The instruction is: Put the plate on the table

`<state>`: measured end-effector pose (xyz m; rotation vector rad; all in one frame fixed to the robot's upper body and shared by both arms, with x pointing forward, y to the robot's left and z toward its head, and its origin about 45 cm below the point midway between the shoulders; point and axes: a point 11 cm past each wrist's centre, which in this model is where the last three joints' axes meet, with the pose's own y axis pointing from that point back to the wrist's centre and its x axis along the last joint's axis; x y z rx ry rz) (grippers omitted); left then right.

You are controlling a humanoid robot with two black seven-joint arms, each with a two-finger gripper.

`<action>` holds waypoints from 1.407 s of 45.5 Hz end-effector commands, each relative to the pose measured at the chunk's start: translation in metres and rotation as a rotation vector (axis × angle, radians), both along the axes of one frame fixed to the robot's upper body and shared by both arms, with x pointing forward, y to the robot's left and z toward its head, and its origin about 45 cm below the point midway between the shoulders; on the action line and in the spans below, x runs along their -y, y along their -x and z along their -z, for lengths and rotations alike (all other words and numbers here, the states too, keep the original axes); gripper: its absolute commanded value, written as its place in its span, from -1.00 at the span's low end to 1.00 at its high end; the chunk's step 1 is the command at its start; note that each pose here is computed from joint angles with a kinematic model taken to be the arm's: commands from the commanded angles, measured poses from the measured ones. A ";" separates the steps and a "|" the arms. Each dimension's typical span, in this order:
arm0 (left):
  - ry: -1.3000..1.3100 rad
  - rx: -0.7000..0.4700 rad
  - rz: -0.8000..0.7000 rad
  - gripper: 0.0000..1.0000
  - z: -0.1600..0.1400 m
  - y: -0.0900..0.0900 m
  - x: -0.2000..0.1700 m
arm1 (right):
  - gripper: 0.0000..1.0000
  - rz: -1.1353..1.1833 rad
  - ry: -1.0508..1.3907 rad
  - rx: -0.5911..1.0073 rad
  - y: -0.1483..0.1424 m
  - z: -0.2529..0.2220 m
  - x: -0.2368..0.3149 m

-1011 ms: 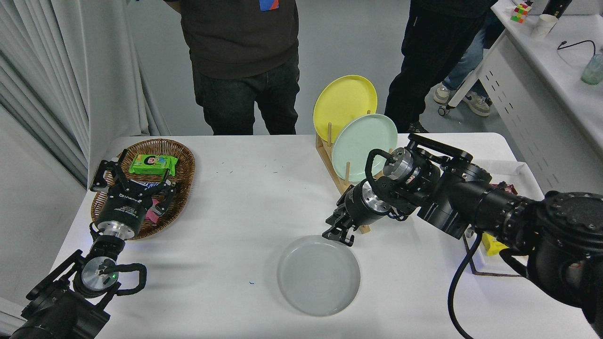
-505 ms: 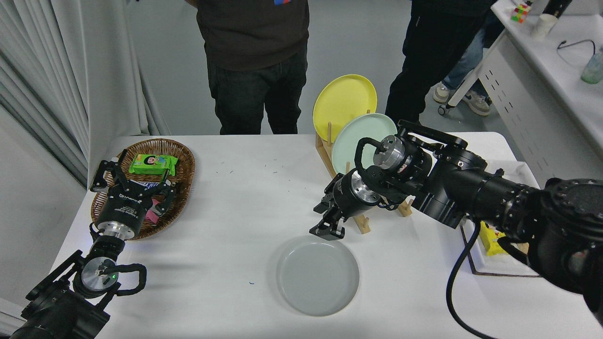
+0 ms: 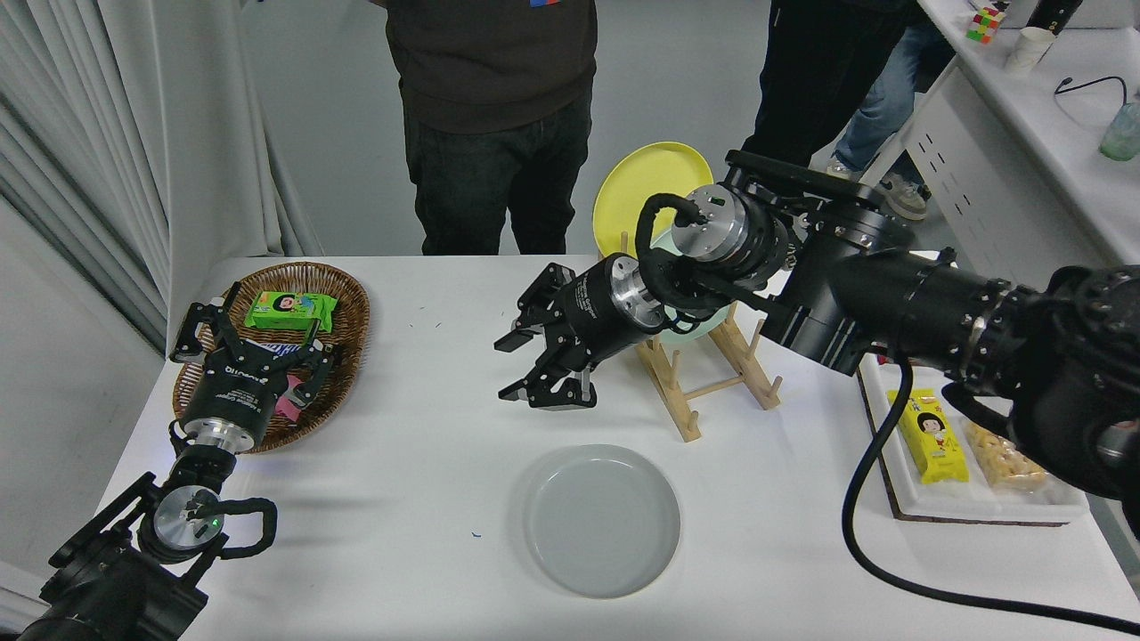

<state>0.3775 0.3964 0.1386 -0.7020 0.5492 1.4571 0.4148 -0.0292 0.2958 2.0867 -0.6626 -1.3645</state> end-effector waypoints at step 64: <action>-0.001 0.000 0.001 0.96 0.000 0.000 0.000 | 1.00 0.351 -0.409 0.804 -0.117 -0.118 0.122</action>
